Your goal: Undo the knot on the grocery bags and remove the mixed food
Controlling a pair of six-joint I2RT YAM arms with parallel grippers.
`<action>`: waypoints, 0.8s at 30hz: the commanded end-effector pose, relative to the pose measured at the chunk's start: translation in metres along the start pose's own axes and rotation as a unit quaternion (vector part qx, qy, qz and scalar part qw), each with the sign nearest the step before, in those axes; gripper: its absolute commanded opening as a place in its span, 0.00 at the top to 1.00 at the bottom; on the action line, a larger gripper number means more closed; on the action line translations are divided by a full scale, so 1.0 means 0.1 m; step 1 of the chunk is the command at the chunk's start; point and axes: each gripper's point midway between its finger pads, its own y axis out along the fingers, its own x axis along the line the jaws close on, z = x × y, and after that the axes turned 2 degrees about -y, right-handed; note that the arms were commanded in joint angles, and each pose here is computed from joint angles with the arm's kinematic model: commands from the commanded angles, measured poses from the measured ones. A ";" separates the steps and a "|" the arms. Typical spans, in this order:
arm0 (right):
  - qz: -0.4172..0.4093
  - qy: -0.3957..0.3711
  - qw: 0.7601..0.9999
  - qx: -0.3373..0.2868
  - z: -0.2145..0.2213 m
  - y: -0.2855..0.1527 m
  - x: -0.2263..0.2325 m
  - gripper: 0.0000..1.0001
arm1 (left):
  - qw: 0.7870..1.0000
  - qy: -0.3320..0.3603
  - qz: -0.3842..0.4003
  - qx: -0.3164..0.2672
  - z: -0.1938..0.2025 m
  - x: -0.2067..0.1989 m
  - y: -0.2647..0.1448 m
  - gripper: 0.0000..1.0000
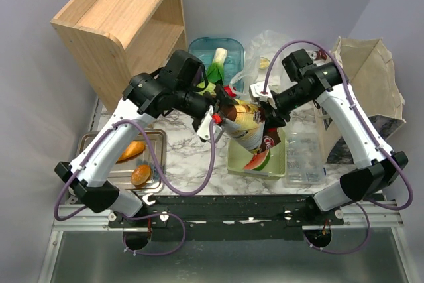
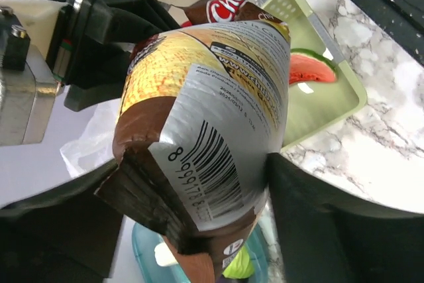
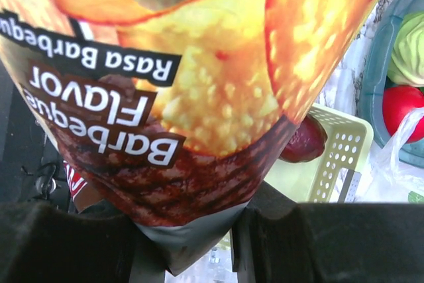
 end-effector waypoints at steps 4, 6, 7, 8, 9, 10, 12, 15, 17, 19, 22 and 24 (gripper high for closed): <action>0.031 -0.021 0.998 -0.052 -0.31 -0.04 -0.14 0.87 | 0.990 -0.125 -0.017 -0.055 -0.27 0.18 0.04 0.68; 0.041 -0.002 0.998 -0.051 -0.34 -0.06 -0.20 0.76 | 0.988 -0.143 -0.019 -0.059 -0.30 0.16 0.00 0.94; 0.047 0.012 0.998 -0.048 -0.33 -0.06 -0.25 0.61 | 0.986 -0.151 -0.021 -0.060 -0.30 0.15 -0.01 1.00; 0.062 0.025 0.997 -0.046 -0.34 -0.07 -0.32 0.47 | 0.985 -0.162 -0.027 -0.059 -0.30 0.14 -0.02 1.00; 0.075 0.041 0.995 -0.045 -0.34 -0.08 -0.37 0.38 | 0.982 -0.178 -0.036 -0.058 -0.29 0.13 -0.04 1.00; 0.086 0.046 0.994 -0.041 -0.35 -0.11 -0.42 0.33 | 0.979 -0.189 -0.048 -0.058 -0.28 0.16 -0.07 1.00; 0.117 0.057 0.991 -0.039 -0.36 -0.19 -0.53 0.28 | 0.971 -0.223 -0.067 -0.056 -0.23 0.15 -0.14 1.00; 0.181 0.074 0.979 -0.057 -0.36 -0.44 -0.75 0.22 | 0.951 -0.284 -0.116 -0.028 0.00 0.20 -0.32 1.00; 0.241 0.097 0.963 -0.078 -0.33 -0.71 -0.95 0.16 | 0.930 -0.325 -0.169 0.001 0.19 0.33 -0.50 1.00; 0.298 0.116 0.942 -0.101 -0.29 -1.01 -1.14 0.12 | 0.892 -0.369 -0.256 0.048 0.43 0.56 -0.76 1.00; 0.371 0.148 0.909 -0.122 -0.21 -1.36 -1.40 0.10 | 0.826 -0.397 -0.384 0.117 0.68 0.87 -1.20 1.00; 0.389 0.161 0.898 -0.129 -0.17 -1.45 -1.48 0.10 | 0.784 -0.399 -0.454 0.144 0.76 1.04 -1.48 1.00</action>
